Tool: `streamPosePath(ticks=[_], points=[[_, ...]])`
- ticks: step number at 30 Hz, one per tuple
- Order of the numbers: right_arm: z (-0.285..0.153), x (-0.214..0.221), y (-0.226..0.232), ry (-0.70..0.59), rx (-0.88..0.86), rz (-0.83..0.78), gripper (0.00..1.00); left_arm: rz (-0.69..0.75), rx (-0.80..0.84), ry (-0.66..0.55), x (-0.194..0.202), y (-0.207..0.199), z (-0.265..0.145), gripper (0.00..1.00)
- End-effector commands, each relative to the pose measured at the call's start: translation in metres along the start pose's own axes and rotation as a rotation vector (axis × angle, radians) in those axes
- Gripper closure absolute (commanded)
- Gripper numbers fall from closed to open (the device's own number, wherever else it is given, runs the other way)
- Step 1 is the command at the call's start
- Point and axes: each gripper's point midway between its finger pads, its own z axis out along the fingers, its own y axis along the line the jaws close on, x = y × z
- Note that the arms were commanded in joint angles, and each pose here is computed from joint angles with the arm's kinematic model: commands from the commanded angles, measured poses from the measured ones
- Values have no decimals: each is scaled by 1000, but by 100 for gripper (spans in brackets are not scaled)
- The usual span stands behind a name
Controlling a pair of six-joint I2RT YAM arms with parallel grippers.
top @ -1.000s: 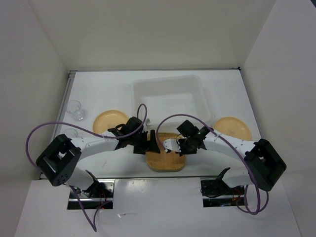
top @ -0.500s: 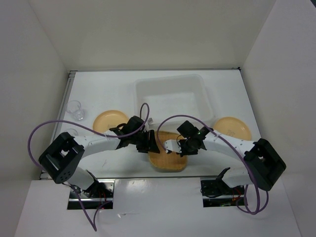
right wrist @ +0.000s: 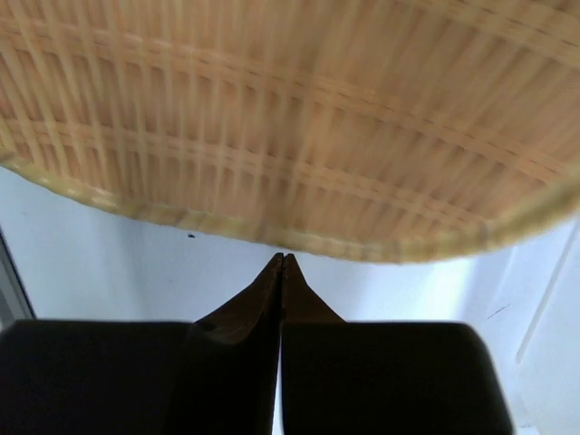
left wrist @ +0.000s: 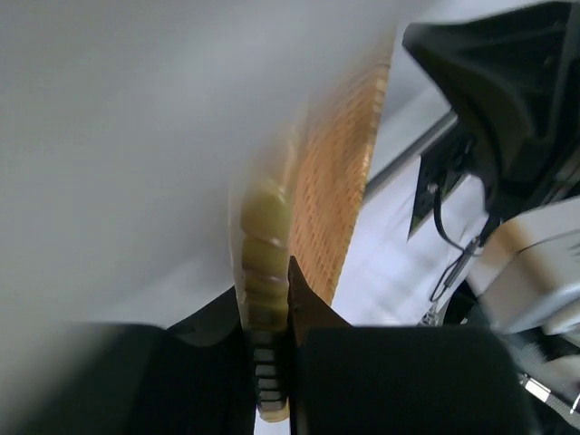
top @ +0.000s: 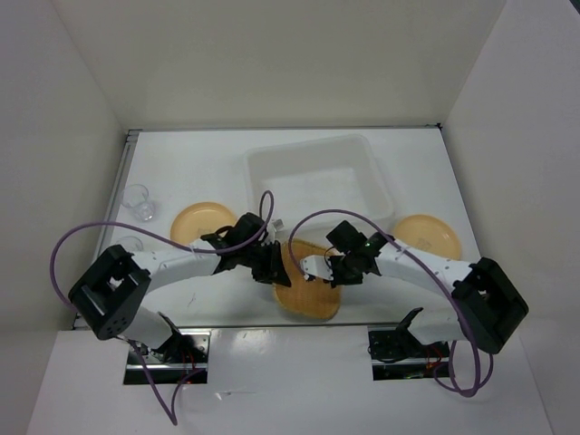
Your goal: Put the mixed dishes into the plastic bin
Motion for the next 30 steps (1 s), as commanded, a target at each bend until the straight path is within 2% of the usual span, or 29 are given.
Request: streamPosePath(ticks=[1, 5, 6, 8, 9, 10, 11, 12, 13, 14, 16, 17, 19, 20, 21, 22, 23, 25, 26, 27, 28, 30], points=[[-25, -25, -16, -137, 58, 50, 100, 66, 42, 3, 6, -28, -25, 100], [-107, -55, -52, -354, 295, 264, 100, 88, 78, -43, 7, -58, -68, 100], [-130, -62, -59, -420, 349, 371, 100, 104, 119, -81, 6, -72, -84, 100], [-173, -65, -64, -529, 488, 440, 100, 112, 211, -97, 9, -98, -104, 100], [-182, -63, -63, -554, 527, 484, 100, 136, 280, -145, 4, -117, -124, 100], [-196, -48, -71, -561, 636, 568, 93, 147, 335, -195, -6, -132, -137, 100], [-220, -36, -85, -603, 779, 632, 68, 149, 356, -222, -12, -141, -147, 100], [-238, -21, -86, -629, 897, 693, 54, 152, 360, -257, -23, -148, -153, 100], [-249, -2, -91, -599, 1007, 766, 52, 168, 374, -305, -39, -161, -169, 100], [-252, 7, -93, -577, 1040, 792, 52, 174, 384, -330, -50, -169, -173, 100], [-254, 17, -93, -561, 1074, 836, 50, 156, 357, -361, -84, -168, -166, 100], [-263, 29, -94, -551, 1139, 883, 36, 168, 337, -367, -107, -171, -157, 100], [-278, 41, -92, -555, 1218, 924, 23, 146, 292, -372, -136, -166, -145, 100], [-281, 42, -90, -562, 1231, 936, 16, 103, 237, -356, -159, -148, -123, 100], [-283, 46, -85, -557, 1241, 943, 2, 114, 244, -379, -175, -159, -123, 100], [-287, 49, -81, -556, 1256, 949, 2, 102, 228, -398, -191, -154, -117, 100], [-289, 54, -78, -548, 1282, 961, 2, 71, 199, -380, -207, -137, -94, 100], [-303, 62, -71, -588, 1365, 987, 2, 69, 233, -390, -232, -145, -87, 100], [-300, 66, -69, -589, 1380, 1007, 2, 38, 207, -347, -242, -131, -61, 100], [-305, 71, -68, -590, 1419, 1021, 2, 41, 183, -328, -246, -126, -54, 100], [-304, 74, -68, -588, 1433, 1040, 2, 54, 184, -364, -263, -138, -59, 100], [-306, 83, -66, -570, 1471, 1064, 2, 25, 140, -356, -275, -123, -38, 100]])
